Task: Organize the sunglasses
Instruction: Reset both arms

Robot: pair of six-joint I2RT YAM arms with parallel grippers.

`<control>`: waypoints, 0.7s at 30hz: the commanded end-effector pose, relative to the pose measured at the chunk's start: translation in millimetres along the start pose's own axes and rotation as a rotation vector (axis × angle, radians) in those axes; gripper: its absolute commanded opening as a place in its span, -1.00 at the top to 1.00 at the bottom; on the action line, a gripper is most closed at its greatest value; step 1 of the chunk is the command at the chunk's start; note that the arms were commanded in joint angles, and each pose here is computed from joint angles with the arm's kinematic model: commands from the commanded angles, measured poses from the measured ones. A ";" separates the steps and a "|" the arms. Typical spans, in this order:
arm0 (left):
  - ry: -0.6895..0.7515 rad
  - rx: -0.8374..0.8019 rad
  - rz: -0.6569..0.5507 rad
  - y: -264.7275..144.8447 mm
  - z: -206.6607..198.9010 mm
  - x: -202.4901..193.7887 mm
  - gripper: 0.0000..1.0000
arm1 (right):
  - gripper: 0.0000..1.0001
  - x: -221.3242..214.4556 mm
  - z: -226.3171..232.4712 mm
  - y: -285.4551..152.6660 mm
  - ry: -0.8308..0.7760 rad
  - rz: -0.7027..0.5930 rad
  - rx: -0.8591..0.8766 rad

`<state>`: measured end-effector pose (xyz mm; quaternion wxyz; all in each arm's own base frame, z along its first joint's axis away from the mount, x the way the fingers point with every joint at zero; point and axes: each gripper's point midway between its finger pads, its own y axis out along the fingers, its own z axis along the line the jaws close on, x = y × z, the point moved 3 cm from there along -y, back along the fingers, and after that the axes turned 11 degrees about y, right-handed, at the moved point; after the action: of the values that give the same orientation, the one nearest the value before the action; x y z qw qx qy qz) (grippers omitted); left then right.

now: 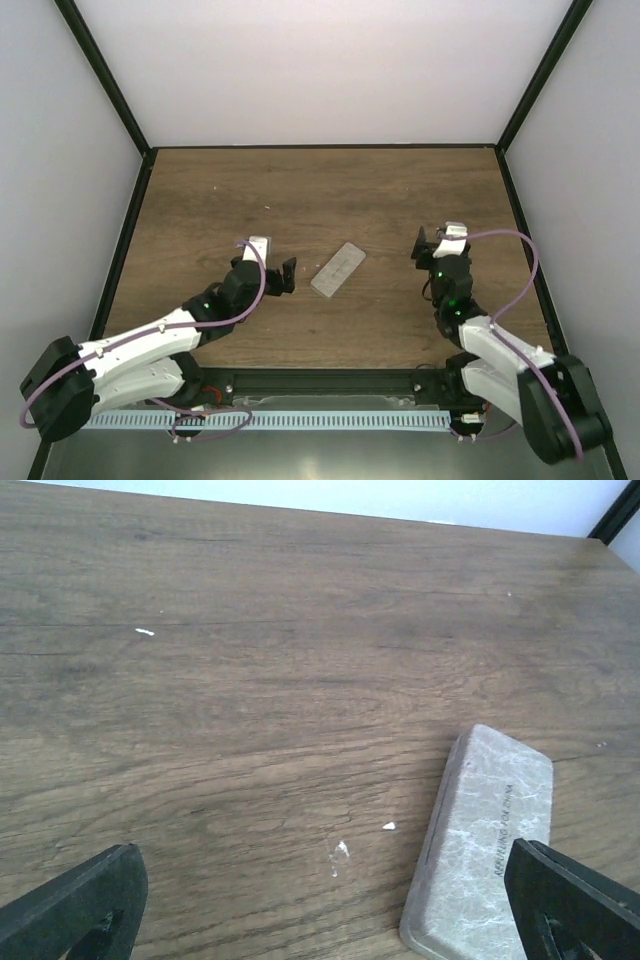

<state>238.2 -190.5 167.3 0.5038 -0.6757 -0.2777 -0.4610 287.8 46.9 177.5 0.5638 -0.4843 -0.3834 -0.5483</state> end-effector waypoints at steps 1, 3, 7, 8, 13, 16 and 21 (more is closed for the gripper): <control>0.017 0.051 -0.014 -2.0 10.0 1.2 -1.00 | -0.56 23.3 -6.9 27.4 0.019 -0.084 0.048; 0.023 0.070 -0.021 -2.6 12.7 2.4 -1.00 | -0.58 18.0 -15.3 41.7 0.012 -0.077 0.014; 0.037 0.108 -0.060 -7.6 22.3 0.9 -1.00 | -0.61 9.0 -22.1 61.1 -0.048 -0.075 -0.015; 0.033 0.113 -0.084 -10.0 24.7 2.1 -1.00 | -0.62 9.9 -24.0 63.5 -0.054 -0.087 -0.021; 0.065 0.143 -0.169 -23.0 32.8 16.9 -0.97 | -0.66 1.0 -38.9 71.1 -0.010 -0.073 -0.035; 0.123 0.265 -0.188 -29.3 45.6 35.0 -0.97 | -0.75 -6.4 -41.3 71.1 -0.007 -0.067 -0.013; 0.140 0.515 -0.175 -20.2 89.5 58.4 -1.00 | -0.95 -10.5 -42.2 58.2 -0.011 -0.107 0.019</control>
<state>250.2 -137.1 201.7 0.5802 -0.5355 -0.3612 -0.4962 347.1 3.4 135.2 0.5499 -0.4935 -0.3830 -0.5545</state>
